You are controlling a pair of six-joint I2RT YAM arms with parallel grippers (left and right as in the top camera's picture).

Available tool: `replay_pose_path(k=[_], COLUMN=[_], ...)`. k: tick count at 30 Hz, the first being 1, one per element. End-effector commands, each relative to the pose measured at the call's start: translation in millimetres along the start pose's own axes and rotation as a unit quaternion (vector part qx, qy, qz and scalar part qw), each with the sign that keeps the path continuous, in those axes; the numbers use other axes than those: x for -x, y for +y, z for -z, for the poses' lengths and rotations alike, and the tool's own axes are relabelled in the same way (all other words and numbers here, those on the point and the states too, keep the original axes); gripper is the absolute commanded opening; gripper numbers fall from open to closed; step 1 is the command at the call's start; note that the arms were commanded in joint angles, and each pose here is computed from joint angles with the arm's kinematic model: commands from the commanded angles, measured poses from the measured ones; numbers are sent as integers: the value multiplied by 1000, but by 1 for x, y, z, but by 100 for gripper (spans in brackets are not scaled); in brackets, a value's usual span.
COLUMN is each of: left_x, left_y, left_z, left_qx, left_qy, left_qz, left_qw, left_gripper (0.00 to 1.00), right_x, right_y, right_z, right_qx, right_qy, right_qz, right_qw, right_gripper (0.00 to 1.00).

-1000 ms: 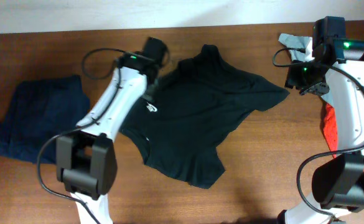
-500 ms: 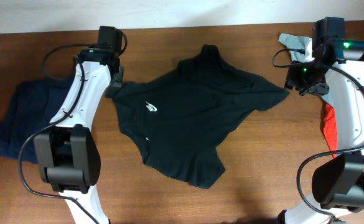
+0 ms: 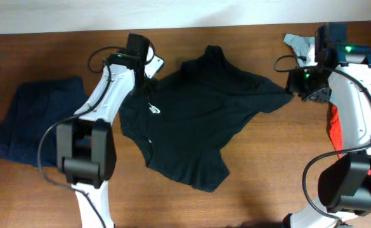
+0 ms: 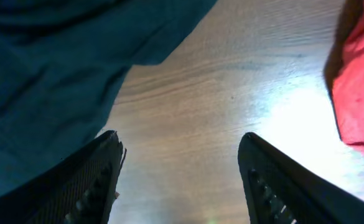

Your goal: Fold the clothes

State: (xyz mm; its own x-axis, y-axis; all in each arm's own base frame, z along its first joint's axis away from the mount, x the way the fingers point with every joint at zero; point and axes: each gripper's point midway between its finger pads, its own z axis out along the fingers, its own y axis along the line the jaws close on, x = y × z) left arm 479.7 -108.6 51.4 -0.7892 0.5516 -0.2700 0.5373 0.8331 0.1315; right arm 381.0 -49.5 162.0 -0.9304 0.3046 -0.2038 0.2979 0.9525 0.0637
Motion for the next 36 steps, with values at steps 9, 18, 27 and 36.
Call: replay_pose_path(k=[9, 18, 27, 36], left_x=[31, 33, 10, -21], left_y=[46, 95, -69, -154], left_z=[-29, 4, 64, 78], left_qx=[89, 159, -168, -101], left_qy=[-60, -54, 59, 166], left_qz=[7, 101, 62, -29], left_qw=[994, 981, 982, 981], left_gripper=[45, 38, 30, 15], right_x=[-9, -10, -17, -20], right_y=[3, 3, 5, -6], right_z=[-15, -15, -40, -46], right_qx=[8, 8, 20, 17], right_qy=[6, 9, 13, 21], right_qz=[5, 5, 5, -36], right_qw=[1000, 1000, 1000, 999], right_gripper=[62, 65, 72, 77])
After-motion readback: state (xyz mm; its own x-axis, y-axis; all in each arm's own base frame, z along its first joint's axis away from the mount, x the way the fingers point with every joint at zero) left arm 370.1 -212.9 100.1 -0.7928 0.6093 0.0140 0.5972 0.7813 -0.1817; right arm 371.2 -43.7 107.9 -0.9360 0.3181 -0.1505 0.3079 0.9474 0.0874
